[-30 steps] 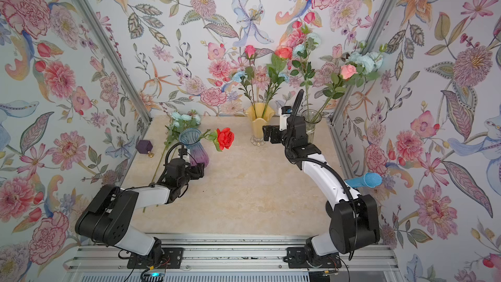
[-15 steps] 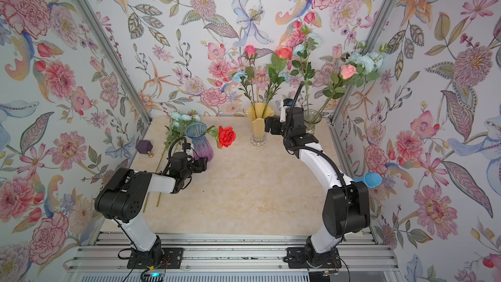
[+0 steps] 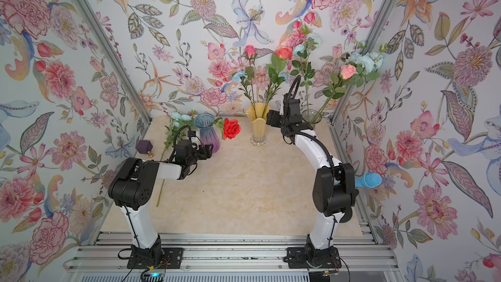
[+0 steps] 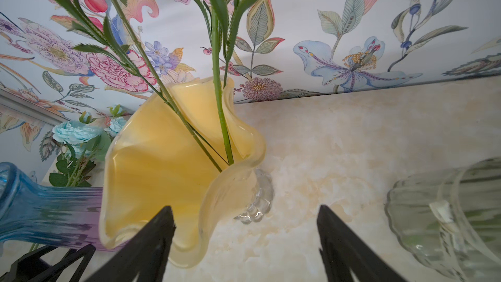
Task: Pick out blue flowers from the vase
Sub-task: Move the vase to the center of the board.
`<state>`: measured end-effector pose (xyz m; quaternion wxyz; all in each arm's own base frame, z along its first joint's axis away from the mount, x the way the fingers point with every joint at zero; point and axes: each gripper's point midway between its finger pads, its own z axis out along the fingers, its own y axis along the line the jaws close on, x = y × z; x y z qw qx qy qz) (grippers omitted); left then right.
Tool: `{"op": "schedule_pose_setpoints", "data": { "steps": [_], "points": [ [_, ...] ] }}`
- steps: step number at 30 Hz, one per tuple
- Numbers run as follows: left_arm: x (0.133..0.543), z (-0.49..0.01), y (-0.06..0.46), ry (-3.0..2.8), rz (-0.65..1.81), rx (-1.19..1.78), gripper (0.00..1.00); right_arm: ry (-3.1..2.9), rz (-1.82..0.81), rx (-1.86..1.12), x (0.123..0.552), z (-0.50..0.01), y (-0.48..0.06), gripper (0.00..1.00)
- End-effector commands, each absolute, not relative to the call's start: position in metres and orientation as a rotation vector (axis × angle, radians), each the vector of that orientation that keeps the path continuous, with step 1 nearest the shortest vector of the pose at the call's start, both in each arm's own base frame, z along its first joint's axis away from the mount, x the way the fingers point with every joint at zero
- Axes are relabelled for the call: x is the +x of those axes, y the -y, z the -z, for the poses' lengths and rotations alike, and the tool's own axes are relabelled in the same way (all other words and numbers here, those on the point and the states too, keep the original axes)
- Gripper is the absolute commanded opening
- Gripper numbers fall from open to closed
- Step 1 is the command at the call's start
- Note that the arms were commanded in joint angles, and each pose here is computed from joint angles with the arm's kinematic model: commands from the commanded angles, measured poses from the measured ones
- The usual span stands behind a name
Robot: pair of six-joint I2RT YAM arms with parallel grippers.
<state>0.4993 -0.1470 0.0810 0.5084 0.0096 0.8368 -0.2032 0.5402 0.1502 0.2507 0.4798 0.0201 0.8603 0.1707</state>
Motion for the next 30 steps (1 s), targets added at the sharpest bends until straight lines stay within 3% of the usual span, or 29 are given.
{"op": "schedule_pose_setpoints", "data": {
  "steps": [1,8,13,23,30],
  "points": [
    [0.511,-0.083,0.151,-2.006,0.517,0.04,0.78,-2.117,-0.448,0.061,0.544,-0.25,-0.16,0.81],
    [0.519,-0.088,0.157,-2.01,0.533,0.065,0.78,-2.119,-0.466,0.073,0.556,-0.245,-0.169,0.74],
    [0.5,-0.11,0.156,-1.994,0.549,0.074,0.82,-2.123,-0.48,0.084,0.562,-0.241,-0.172,0.66],
    [0.4,-0.169,0.173,-2.083,0.383,0.19,0.87,-2.129,-0.523,0.078,0.566,-0.238,-0.18,0.51],
    [0.335,-0.188,0.166,-1.995,0.537,0.122,0.86,-2.131,-0.517,0.081,0.566,-0.237,-0.176,0.4]
  ]
}}
